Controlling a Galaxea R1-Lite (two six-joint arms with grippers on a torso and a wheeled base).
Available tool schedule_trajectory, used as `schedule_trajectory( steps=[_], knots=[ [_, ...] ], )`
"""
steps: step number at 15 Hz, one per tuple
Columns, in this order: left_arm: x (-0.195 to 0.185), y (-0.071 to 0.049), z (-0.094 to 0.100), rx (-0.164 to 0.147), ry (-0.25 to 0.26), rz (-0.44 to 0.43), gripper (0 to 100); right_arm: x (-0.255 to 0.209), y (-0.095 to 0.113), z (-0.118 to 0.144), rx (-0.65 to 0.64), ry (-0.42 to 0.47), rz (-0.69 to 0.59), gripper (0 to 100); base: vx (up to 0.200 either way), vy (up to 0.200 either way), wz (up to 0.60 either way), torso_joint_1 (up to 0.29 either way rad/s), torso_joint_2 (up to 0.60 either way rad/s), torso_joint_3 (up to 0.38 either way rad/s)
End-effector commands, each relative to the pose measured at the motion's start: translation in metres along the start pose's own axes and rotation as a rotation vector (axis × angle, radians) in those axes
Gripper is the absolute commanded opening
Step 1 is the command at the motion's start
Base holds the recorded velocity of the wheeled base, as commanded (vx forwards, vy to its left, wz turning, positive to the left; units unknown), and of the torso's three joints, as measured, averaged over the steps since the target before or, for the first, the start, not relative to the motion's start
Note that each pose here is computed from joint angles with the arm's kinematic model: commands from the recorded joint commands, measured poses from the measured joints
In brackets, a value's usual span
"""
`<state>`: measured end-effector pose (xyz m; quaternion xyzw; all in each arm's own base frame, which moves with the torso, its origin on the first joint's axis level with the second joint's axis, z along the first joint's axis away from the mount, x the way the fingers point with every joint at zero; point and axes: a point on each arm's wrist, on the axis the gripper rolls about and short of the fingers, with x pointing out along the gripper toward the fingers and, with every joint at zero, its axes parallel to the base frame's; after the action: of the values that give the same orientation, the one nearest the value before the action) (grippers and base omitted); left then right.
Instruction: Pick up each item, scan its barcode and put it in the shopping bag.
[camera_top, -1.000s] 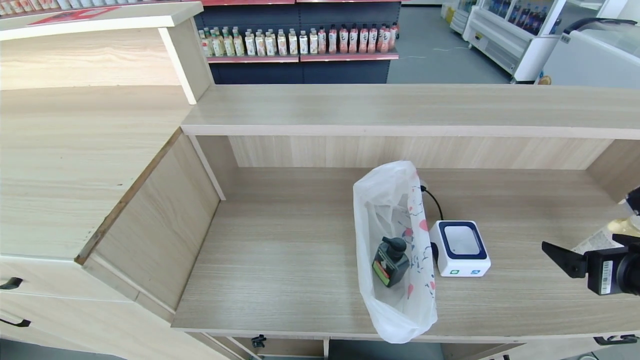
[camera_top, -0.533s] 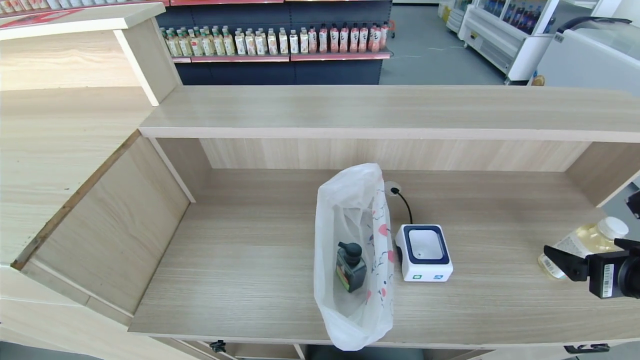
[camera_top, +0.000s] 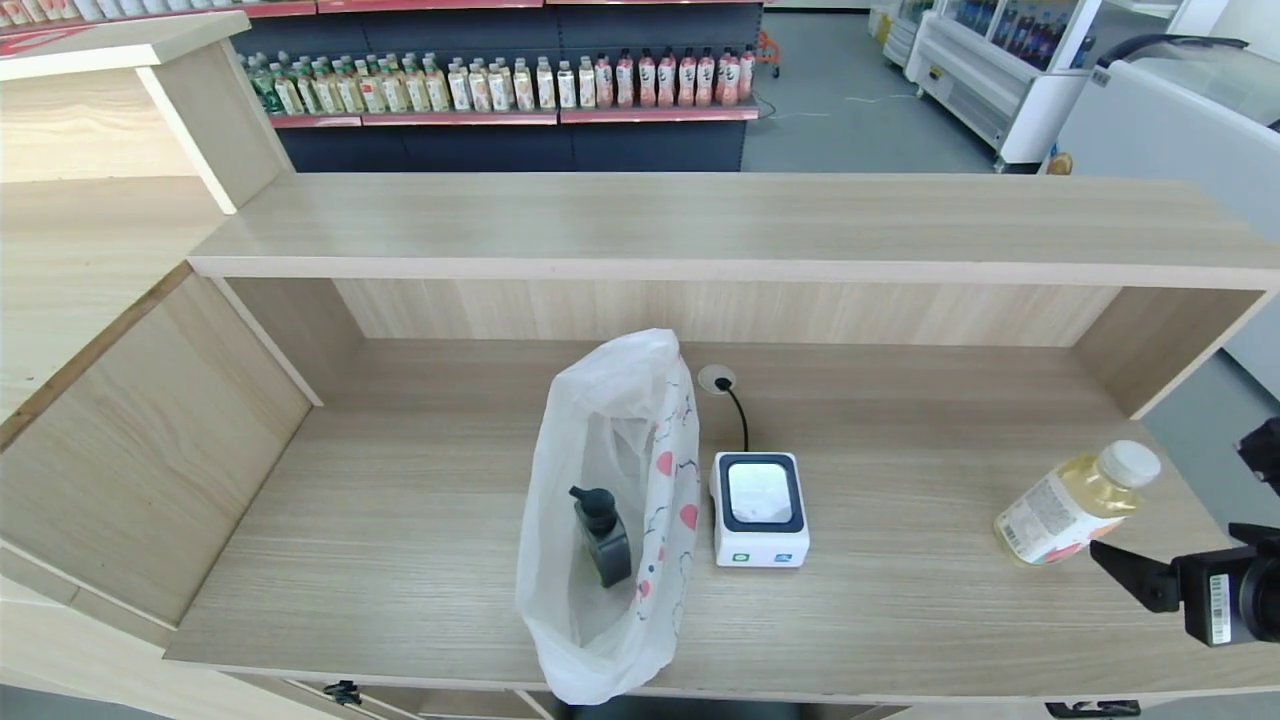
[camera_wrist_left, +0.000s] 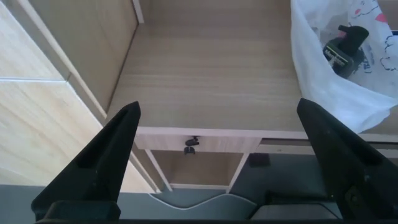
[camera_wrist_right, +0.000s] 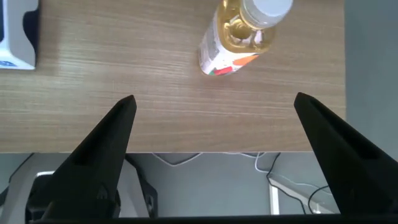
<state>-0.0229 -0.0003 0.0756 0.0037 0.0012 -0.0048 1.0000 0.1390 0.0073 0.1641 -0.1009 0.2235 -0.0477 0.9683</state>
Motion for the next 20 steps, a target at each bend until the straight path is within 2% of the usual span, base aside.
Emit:
schedule_trajectory(
  steps=[1, 2, 9, 12, 15, 18, 20],
  knots=[
    [0.0, 0.0, 0.0, 0.0, 0.001, 0.0, 100, -0.006, -0.001, -0.002, 0.003, -0.013, 0.0, 100, 0.0, -0.2, 0.0, 0.002, 0.0, 0.002],
    [0.0, 0.0, 0.0, -0.001, 0.001, 0.0, 100, -0.006, -0.001, -0.002, 0.003, -0.011, -0.001, 100, 0.0, -0.2, 0.0, 0.007, 0.0, -0.002],
    [0.0, 0.0, 0.0, -0.001, 0.001, 0.0, 100, -0.007, -0.001, -0.004, 0.001, -0.007, 0.001, 100, -0.2, -0.2, 0.0, 0.004, 0.0, 0.002],
    [0.0, 0.0, 0.0, -0.003, -0.001, -0.001, 100, -0.012, 0.001, -0.015, -0.014, 0.042, 0.027, 100, -0.2, -0.2, 0.0, -0.007, 0.0, 0.002],
    [0.0, 0.0, 0.0, -0.006, -0.001, -0.001, 100, -0.006, 0.004, -0.008, 0.006, 0.03, 0.126, 100, 0.0, 0.0, 0.0, 0.0, 0.0, 0.0],
    [0.0, 0.0, 0.0, -0.006, -0.001, -0.001, 100, 0.001, 0.009, 0.001, 0.082, 0.015, 0.282, 100, 0.0, 0.0, 0.0, 0.0, 0.0, 0.0],
    [0.0, 0.0, 0.0, -0.006, -0.001, -0.001, 100, 0.023, 0.013, 0.01, 0.096, -0.051, 0.292, 100, 0.0, 0.0, 0.0, 0.0, 0.0, 0.0]
  ],
)
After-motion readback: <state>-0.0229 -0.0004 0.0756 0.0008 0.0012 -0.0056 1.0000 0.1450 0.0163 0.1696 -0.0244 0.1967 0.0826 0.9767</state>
